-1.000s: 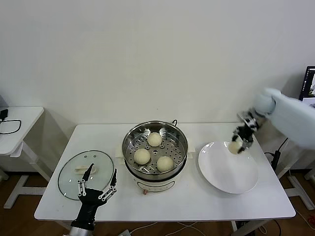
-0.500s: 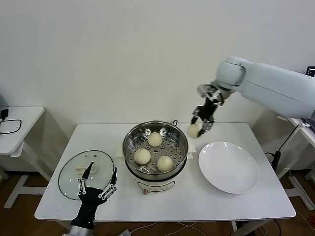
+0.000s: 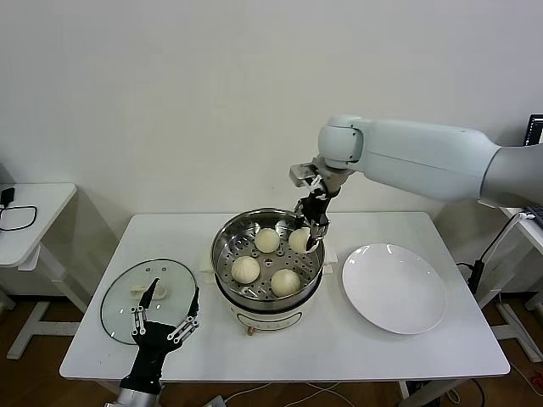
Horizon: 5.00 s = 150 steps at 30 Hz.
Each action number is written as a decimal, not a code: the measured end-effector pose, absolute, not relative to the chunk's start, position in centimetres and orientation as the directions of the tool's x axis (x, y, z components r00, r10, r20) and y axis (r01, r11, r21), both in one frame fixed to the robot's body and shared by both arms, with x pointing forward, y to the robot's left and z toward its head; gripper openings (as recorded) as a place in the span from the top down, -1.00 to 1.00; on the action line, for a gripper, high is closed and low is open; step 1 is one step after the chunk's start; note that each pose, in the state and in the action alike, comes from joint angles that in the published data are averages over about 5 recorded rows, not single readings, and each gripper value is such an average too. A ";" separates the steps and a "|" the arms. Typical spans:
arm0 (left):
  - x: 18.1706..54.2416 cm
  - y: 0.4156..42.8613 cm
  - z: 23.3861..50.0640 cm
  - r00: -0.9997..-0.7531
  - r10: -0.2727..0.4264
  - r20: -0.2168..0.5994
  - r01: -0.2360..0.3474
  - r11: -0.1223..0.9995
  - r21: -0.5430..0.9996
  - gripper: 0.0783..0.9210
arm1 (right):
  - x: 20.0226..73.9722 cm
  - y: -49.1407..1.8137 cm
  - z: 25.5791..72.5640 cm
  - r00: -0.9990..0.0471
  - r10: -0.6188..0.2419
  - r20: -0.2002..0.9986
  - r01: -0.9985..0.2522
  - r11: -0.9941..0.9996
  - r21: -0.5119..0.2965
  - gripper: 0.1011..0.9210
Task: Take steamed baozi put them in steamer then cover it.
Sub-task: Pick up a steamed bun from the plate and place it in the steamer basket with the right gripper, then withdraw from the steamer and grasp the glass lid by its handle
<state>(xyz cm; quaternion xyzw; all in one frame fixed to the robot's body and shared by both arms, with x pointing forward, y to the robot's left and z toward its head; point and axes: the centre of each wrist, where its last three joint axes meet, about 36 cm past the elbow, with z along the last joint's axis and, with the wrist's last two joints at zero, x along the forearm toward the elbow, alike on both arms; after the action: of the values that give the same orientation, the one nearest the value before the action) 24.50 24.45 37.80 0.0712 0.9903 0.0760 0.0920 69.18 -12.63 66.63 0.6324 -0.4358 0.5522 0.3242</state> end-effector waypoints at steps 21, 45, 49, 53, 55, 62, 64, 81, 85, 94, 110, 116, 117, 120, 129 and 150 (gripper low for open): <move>24.3 24.7 37.5 -0.975 0.147 -0.166 0.119 0.979 0.165 -0.77 | 69.8 -10.3 62.2 -0.006 -0.139 0.990 -0.904 -0.422 -0.065 -0.29; 24.5 25.0 37.8 -0.976 0.137 -0.168 0.108 0.979 0.173 -0.77 | 69.5 -10.9 62.0 -0.022 -0.153 0.988 -0.894 -0.440 -0.088 -0.76; 24.7 25.0 37.9 -0.976 0.137 -0.168 0.106 0.978 0.180 -0.77 | 69.1 -11.2 62.1 -0.028 -0.212 0.977 -0.888 -0.444 -0.121 -0.76; 25.0 25.3 37.9 -0.976 0.137 -0.167 0.102 0.975 0.200 -0.77 | 68.4 -11.7 62.3 -0.064 -0.340 0.938 -0.878 -0.427 -0.214 -0.76; 25.3 25.6 37.8 -0.976 0.136 -0.168 0.098 0.971 0.216 -0.77 | 67.9 -12.2 62.2 -0.101 -0.422 0.901 -0.870 -0.401 -0.286 -0.76; 26.8 26.8 37.6 -0.976 0.123 -0.181 0.058 0.943 0.328 -0.77 | 66.3 -15.4 61.1 -0.347 -0.718 0.604 -0.792 -0.120 -0.599 -0.76; 27.3 27.2 37.5 -0.976 0.115 -0.183 0.040 0.927 0.373 -0.77 | 66.0 -16.5 60.5 -0.426 -0.765 0.483 -0.753 0.003 -0.658 -0.76; 30.2 33.3 32.3 -0.996 0.078 -0.048 0.003 0.550 0.835 -0.77 | 61.2 -26.4 49.1 -0.840 -0.482 -0.248 -0.343 0.827 -0.445 -0.76; 30.2 34.8 31.0 -0.998 0.064 0.002 0.028 0.408 0.913 -0.77 | 59.0 -28.7 45.8 -0.884 -0.372 -0.283 -0.267 0.899 -0.348 -0.76; 30.8 36.8 28.4 -0.997 0.038 0.071 0.076 0.163 0.984 -0.77 | 53.8 -32.1 39.9 -0.941 -0.188 -0.282 -0.136 0.972 -0.193 -0.76; 33.4 38.5 25.6 -0.998 0.010 0.054 0.055 0.005 0.998 -0.77 | 46.3 -32.5 33.1 -0.974 -0.076 -0.213 -0.064 0.996 -0.064 -0.76; 34.5 38.3 25.0 -0.999 0.005 0.046 0.046 -0.009 0.999 -0.77 | 44.5 -32.7 31.5 -0.980 -0.064 -0.188 -0.055 0.997 -0.054 -0.76; 34.7 38.2 24.9 -0.999 0.004 0.043 0.043 -0.011 0.999 -0.77 | 44.2 -32.7 31.3 -0.981 -0.063 -0.184 -0.054 0.997 -0.053 -0.76; 35.4 38.1 24.8 -0.999 0.004 0.034 0.034 -0.020 0.999 -0.77 | 43.5 -32.8 30.8 -0.983 -0.059 -0.174 -0.051 0.997 -0.051 -0.76; 37.3 38.4 24.3 -1.000 -0.001 0.022 0.022 -0.042 0.999 -0.77 | 42.1 -32.7 29.5 -0.987 -0.054 -0.153 -0.048 0.998 -0.046 -0.76; 39.1 38.6 23.4 -0.999 -0.013 0.039 0.040 -0.049 0.998 0.15 | 41.7 -32.7 29.0 -0.988 -0.054 -0.146 -0.045 0.997 -0.064 -0.76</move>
<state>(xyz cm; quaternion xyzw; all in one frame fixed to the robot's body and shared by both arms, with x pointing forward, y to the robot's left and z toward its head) 39.11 38.56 23.38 0.0095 0.6893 0.7242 -0.0183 41.71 -32.65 29.04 0.0249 -0.9965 0.0301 -0.0739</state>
